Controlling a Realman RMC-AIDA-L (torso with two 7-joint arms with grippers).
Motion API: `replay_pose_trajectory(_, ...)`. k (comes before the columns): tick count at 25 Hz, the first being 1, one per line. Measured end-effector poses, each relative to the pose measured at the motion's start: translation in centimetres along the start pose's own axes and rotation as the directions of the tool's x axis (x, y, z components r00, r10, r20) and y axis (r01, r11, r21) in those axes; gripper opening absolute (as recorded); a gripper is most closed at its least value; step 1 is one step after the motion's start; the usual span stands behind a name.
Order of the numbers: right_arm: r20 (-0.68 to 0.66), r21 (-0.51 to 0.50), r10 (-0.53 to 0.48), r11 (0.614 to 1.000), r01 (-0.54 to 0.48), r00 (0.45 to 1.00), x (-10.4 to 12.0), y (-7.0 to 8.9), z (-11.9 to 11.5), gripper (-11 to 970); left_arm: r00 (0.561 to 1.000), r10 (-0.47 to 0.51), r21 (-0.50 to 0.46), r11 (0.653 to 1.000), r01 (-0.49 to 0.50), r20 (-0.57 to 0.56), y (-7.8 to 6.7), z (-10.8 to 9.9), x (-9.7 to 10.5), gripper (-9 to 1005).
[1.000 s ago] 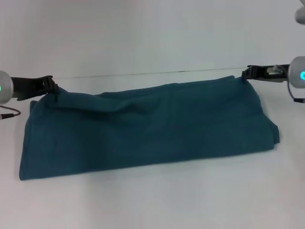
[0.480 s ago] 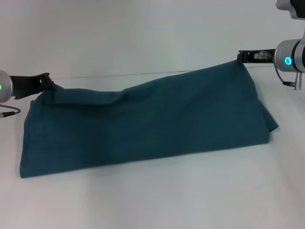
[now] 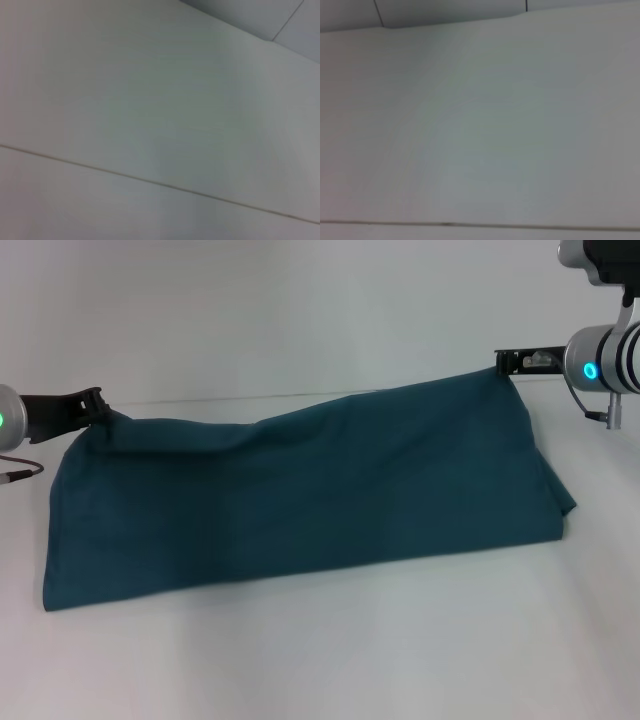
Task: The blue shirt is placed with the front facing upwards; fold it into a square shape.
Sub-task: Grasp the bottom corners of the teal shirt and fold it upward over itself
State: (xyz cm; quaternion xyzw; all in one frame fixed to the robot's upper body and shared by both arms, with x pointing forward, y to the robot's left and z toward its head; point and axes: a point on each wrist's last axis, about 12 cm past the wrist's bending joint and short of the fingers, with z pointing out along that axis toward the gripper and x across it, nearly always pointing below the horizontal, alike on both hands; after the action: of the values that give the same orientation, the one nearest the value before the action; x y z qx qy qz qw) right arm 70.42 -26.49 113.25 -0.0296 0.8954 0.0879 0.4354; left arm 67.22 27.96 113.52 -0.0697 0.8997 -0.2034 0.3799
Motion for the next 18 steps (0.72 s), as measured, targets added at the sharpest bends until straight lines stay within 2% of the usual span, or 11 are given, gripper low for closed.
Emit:
replay_pose_trajectory(6,0.01,-0.002,-0.014,1.0,0.014,1.0,-0.52,0.31,0.04,0,1.0,-0.006,-0.005,1.0,0.006,0.001,0.13,0.14,0.18,23)
replay_pose_trajectory(12,0.016,0.004,-0.023,1.0,0.023,1.0,-0.67,0.11,-0.04,63,1.0,-0.01,-0.003,1.0,0.01,0.004,0.02,0.25,0.3,24)
replay_pose_trajectory(18,0.019,0.015,-0.073,0.997,0.073,0.997,-0.92,0.06,-0.03,126,1.0,-0.013,-0.003,1.0,0.013,0.02,-0.23,0.38,0.23,53)
